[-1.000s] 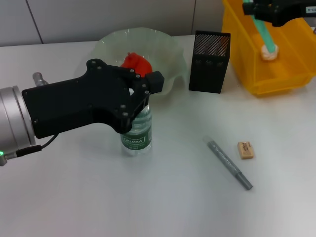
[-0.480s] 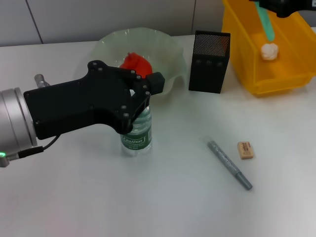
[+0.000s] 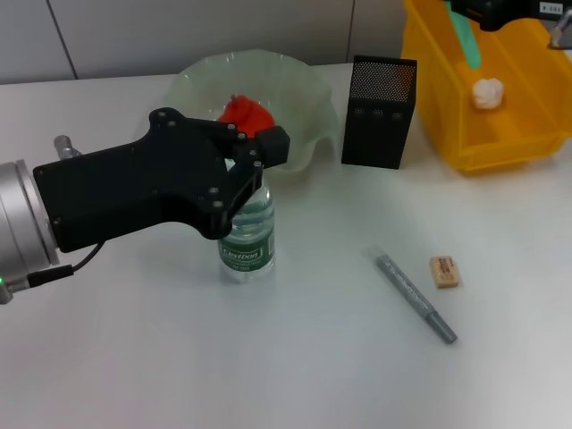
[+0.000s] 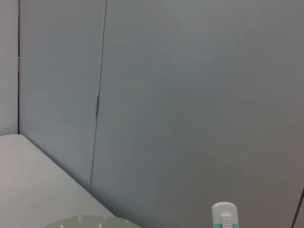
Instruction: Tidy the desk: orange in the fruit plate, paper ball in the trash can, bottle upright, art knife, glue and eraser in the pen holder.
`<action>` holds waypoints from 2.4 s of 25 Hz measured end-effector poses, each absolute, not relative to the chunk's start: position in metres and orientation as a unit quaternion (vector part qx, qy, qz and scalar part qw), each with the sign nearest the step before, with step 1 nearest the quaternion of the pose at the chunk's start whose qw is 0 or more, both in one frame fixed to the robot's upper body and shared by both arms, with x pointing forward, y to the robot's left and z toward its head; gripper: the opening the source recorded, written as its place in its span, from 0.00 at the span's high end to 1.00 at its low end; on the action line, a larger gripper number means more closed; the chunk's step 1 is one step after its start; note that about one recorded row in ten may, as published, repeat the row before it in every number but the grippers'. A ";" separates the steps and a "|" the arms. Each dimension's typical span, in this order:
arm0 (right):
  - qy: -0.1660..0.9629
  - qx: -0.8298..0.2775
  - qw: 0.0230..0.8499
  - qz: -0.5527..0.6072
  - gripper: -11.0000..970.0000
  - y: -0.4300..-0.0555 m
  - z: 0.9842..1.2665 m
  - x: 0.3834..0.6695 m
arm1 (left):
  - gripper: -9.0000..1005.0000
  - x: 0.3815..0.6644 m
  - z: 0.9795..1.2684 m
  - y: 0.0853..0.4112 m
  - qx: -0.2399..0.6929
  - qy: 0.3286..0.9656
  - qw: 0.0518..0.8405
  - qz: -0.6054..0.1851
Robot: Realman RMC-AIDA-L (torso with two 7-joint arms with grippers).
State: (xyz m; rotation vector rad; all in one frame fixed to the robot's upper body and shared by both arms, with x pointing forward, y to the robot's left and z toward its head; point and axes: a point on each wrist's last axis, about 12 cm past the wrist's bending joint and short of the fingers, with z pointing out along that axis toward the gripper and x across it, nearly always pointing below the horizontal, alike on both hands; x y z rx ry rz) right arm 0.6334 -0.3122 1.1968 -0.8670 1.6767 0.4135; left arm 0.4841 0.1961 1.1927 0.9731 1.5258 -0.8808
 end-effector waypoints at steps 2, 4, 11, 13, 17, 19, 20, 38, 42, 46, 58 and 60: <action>0.713 -0.369 0.570 0.175 0.79 -0.311 1.198 0.635 | 0.99 0.484 1.193 0.196 0.409 0.640 0.535 -0.370; 0.711 -0.370 0.572 0.173 0.79 -0.309 1.201 0.638 | 0.99 0.484 1.192 0.196 0.409 0.640 0.535 -0.370; 0.701 -0.372 0.579 0.184 0.79 -0.295 1.207 0.651 | 0.99 0.484 1.190 0.197 0.407 0.643 0.532 -0.370; 0.699 -0.370 0.583 0.186 0.79 -0.291 1.208 0.655 | 0.99 0.484 1.190 0.197 0.407 0.643 0.532 -0.370; 0.695 -0.356 0.592 0.200 0.79 -0.283 1.209 0.663 | 0.99 0.485 1.187 0.198 0.410 0.642 0.534 -0.367; 0.694 -0.353 0.594 0.201 0.79 -0.281 1.209 0.664 | 0.99 0.485 1.185 0.198 0.409 0.644 0.533 -0.367; 0.694 -0.350 0.596 0.203 0.79 -0.280 1.208 0.666 | 0.99 0.486 1.184 0.198 0.408 0.645 0.531 -0.368; 0.707 -0.353 0.581 0.196 0.79 -0.258 1.173 0.674 | 0.99 0.488 1.181 0.201 0.402 0.647 0.532 -0.369; 0.709 -0.355 0.578 0.195 0.79 -0.258 1.167 0.672 | 0.99 0.489 1.179 0.201 0.401 0.649 0.530 -0.371; 0.712 -0.353 0.576 0.191 0.79 -0.259 1.163 0.671 | 0.99 0.489 1.178 0.200 0.400 0.650 0.528 -0.372; 0.724 -0.340 0.568 0.191 0.79 -0.260 1.153 0.670 | 0.99 0.490 1.173 0.200 0.399 0.653 0.524 -0.374; 0.727 -0.336 0.567 0.190 0.79 -0.260 1.151 0.670 | 0.99 0.490 1.173 0.200 0.399 0.653 0.524 -0.374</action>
